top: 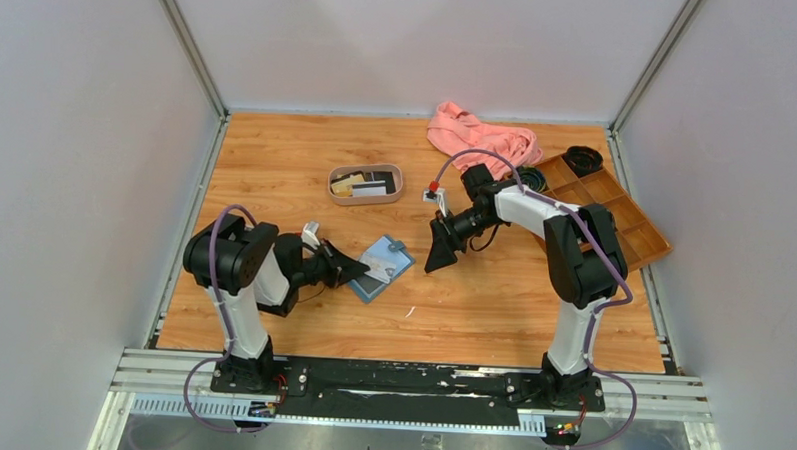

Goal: Put the credit cards into the card holder
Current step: Insert the credit card into the card holder.

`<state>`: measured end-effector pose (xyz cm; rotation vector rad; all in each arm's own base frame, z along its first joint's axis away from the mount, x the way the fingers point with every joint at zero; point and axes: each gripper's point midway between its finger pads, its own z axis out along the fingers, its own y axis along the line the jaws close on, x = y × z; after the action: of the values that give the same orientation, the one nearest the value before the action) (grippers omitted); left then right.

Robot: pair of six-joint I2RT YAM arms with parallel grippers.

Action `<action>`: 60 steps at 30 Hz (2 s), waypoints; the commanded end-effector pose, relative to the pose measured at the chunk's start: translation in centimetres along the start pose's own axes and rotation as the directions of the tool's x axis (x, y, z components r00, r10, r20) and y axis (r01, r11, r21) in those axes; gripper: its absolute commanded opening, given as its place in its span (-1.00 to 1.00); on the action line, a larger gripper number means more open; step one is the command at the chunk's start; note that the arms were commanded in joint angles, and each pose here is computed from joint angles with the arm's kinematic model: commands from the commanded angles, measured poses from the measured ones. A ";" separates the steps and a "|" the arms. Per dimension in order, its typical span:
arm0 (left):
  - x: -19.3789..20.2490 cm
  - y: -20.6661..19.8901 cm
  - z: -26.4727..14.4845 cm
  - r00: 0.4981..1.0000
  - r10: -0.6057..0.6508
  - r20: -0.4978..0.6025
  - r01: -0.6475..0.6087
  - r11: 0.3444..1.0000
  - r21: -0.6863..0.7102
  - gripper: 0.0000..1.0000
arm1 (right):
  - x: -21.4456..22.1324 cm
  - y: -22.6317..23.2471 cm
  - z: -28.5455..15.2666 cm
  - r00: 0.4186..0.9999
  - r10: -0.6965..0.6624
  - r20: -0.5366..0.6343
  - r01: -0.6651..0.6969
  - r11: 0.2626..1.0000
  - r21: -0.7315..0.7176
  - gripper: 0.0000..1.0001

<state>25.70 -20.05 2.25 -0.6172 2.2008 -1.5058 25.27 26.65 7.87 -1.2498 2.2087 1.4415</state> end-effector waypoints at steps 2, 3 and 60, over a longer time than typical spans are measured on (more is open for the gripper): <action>0.4 2.8 0.5 0.998 -0.062 -0.015 0.060 0.992 -0.108 -1.00 | 0.2 0.0 0.4 1.000 0.010 -0.012 -0.010 1.000 -0.005 0.33; 0.4 2.8 0.6 0.998 -0.066 -0.014 0.064 0.992 -0.107 -1.00 | 0.2 0.0 0.4 1.000 0.010 -0.012 -0.010 1.000 -0.005 0.33; 2.8 1.3 0.2 0.960 -0.109 -0.259 0.071 0.986 -0.152 -1.00 | 0.9 -6.7 7.2 0.974 0.213 -0.071 -0.186 0.944 0.272 -0.39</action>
<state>24.96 -21.66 2.20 -0.5544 2.4368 -1.6057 29.22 31.81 3.04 -1.0337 2.4247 1.2121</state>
